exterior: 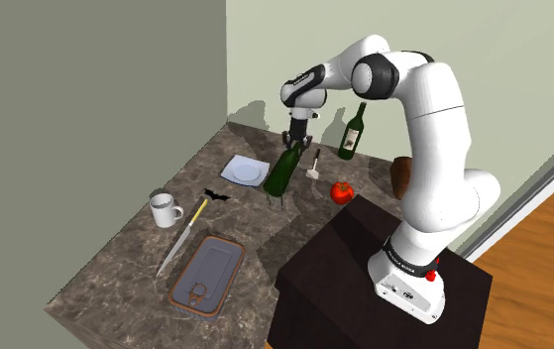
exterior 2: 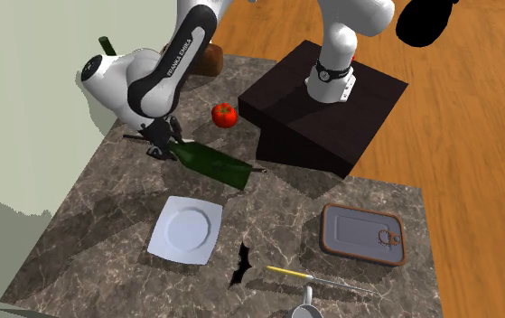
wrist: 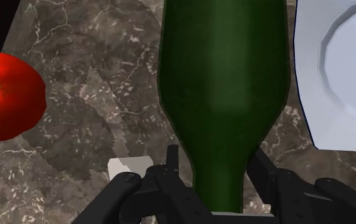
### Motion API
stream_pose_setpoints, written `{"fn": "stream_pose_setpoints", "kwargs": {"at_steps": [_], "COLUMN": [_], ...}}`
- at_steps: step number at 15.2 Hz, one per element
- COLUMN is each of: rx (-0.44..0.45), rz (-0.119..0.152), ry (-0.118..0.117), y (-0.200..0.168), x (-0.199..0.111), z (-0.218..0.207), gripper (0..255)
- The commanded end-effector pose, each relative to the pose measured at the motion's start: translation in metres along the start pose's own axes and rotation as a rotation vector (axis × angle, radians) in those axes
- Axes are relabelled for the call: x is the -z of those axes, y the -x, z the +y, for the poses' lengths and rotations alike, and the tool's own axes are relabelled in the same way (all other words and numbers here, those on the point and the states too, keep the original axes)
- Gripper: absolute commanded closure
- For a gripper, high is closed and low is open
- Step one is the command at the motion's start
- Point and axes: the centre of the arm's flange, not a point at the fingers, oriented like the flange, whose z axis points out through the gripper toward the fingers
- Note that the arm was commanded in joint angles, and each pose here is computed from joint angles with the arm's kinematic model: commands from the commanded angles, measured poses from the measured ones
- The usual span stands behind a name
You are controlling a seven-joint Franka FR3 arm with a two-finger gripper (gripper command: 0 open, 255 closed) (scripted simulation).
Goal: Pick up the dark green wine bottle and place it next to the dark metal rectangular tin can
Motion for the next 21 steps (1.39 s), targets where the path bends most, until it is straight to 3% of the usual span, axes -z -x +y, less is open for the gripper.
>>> {"fn": "stream_pose_setpoints", "kwargs": {"at_steps": [1, 10, 21], "rx": [0.000, 0.000, 0.000], "rz": [0.000, 0.000, 0.000], "ry": [0.000, 0.000, 0.000], "y": [0.003, 0.015, 0.153], "x": [0.011, 0.052, 0.017], "z": [0.002, 0.007, -0.023], "gripper": [255, 255, 255]}}
